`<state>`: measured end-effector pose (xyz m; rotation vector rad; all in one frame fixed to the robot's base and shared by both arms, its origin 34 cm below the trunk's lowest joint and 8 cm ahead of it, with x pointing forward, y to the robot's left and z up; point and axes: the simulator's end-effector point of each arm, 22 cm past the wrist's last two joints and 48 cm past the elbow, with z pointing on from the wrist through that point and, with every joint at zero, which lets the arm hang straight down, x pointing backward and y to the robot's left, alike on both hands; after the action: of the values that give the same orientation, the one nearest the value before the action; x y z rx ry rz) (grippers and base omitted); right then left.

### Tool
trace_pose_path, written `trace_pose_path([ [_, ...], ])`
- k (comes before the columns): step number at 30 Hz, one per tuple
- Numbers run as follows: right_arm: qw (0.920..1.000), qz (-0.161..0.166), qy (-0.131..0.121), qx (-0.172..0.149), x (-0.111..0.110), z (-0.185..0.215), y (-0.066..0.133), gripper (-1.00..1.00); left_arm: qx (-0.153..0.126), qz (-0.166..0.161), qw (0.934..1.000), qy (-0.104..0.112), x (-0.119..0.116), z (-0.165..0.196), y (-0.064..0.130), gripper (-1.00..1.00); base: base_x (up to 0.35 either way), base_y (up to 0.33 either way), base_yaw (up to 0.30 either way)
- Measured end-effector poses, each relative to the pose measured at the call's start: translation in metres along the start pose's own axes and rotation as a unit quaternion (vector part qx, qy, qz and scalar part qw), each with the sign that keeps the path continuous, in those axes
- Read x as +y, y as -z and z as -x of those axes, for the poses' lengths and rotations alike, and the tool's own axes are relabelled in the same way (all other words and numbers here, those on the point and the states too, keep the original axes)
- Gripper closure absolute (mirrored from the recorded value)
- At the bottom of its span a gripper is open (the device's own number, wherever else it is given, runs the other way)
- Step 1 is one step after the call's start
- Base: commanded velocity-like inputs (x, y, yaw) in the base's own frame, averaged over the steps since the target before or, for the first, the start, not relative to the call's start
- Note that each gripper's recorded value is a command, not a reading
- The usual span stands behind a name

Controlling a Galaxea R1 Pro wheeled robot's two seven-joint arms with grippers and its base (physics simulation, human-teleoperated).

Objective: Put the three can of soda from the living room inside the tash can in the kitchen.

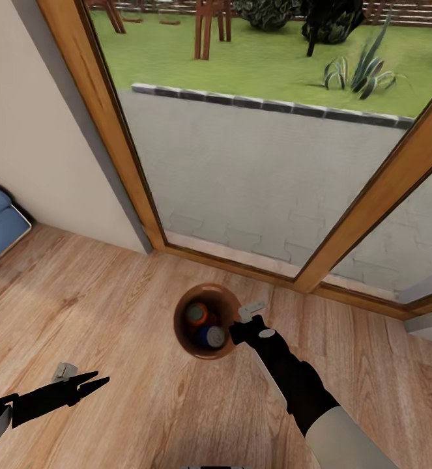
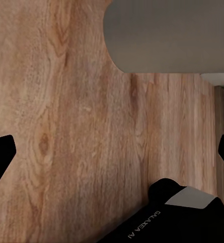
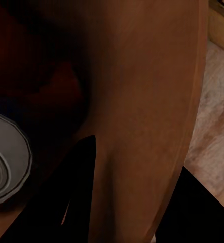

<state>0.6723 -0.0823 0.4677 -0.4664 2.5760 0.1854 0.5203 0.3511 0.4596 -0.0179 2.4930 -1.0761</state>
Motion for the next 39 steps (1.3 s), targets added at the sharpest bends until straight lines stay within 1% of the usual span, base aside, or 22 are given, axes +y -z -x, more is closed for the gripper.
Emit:
trace_pose_path([
  [6,1.0000,0.004,-0.001,0.000,0.002,0.000,0.000,1.00,0.000,0.000,1.0000,0.000,0.000,0.000,0.000,-1.00,0.000,0.000,0.000],
  [25,1.0000,0.005,-0.002,0.001,0.003,-0.024,-0.030,1.00,0.000,0.000,1.0000,0.000,0.025,-0.018,-0.021,-1.00,0.000,0.000,0.000],
  [29,1.0000,0.005,-0.002,0.004,0.004,-0.031,-0.037,1.00,0.000,0.000,1.0000,0.000,0.030,-0.022,-0.025,-1.00,0.000,0.000,0.000],
  [31,0.9999,0.006,-0.002,0.013,0.005,-0.041,-0.042,1.00,0.000,0.000,1.0000,0.000,0.033,-0.025,-0.027,-1.00,0.000,0.000,0.000],
  [34,0.9998,0.006,-0.001,0.018,0.006,-0.049,-0.048,1.00,0.000,0.000,1.0000,0.000,0.037,-0.028,-0.031,-1.00,0.000,0.000,0.000],
  [39,0.9997,0.007,-0.002,0.022,0.006,-0.053,-0.049,1.00,0.000,0.000,1.0000,0.000,0.037,-0.028,-0.031,-1.00,0.000,0.000,0.000],
])
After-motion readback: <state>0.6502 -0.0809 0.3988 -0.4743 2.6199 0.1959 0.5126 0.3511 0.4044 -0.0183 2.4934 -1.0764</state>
